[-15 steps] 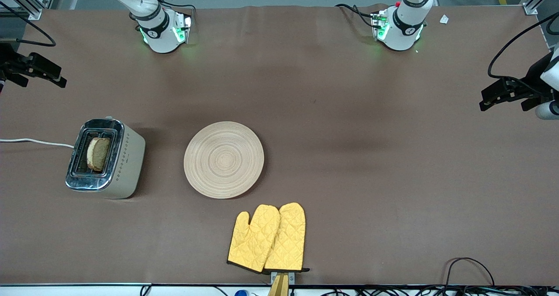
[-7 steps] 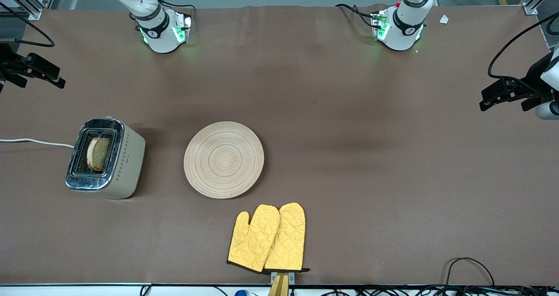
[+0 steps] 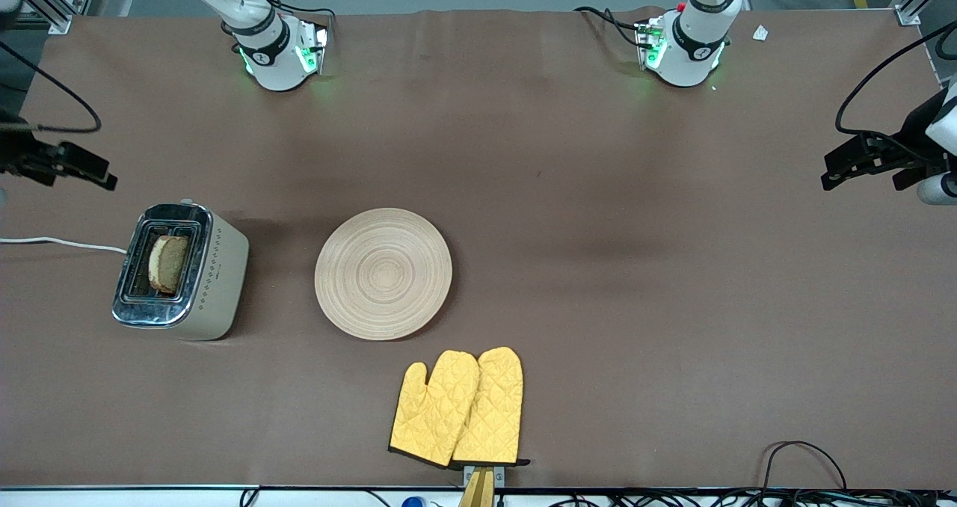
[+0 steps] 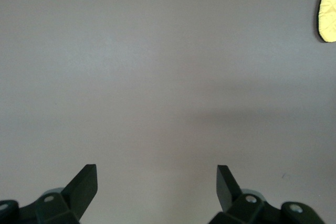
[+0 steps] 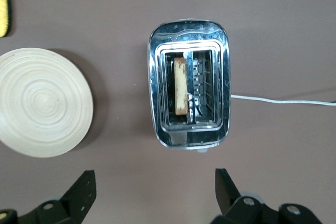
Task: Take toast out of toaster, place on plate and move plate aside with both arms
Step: 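Reach the right gripper down into the toaster slot and grasp the toast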
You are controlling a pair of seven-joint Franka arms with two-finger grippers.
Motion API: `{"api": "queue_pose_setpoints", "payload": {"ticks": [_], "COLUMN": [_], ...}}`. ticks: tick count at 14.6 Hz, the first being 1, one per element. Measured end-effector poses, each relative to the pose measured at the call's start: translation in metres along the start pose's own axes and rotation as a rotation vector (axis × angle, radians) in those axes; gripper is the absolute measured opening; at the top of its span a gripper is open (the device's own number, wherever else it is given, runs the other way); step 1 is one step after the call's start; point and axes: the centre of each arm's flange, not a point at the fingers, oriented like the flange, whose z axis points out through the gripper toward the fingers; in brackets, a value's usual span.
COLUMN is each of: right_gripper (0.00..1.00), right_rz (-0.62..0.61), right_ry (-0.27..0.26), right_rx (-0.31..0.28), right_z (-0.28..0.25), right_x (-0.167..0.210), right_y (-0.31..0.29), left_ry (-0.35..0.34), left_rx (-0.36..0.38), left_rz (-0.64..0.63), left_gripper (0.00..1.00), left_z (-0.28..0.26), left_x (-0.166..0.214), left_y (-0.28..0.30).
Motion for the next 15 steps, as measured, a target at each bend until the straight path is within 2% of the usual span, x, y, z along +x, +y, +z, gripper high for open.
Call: {"api": "queue_pose_setpoints", "payload": {"ticks": [4,10,15], "right_gripper": [1.0,1.0,0.97], "right_rz": [0.002,0.026,0.024], "right_ry": [-0.011,0.006,-0.04], "right_rx": [-0.011,-0.014,-0.03], "right_z": [0.056,0.12,0.159], "right_x": [0.029,0.043,0.044], "right_y": [0.0,0.015,0.017], "left_ry": [0.001,0.0,0.0], "left_rx": [0.015,0.015,0.015], "left_rz": [0.002,0.0,0.0], "left_gripper": [1.0,1.0,1.0], "left_z": [0.0,0.0,0.0], "left_x": [0.0,0.0,0.0], "left_y": [0.0,-0.001,-0.001]}}
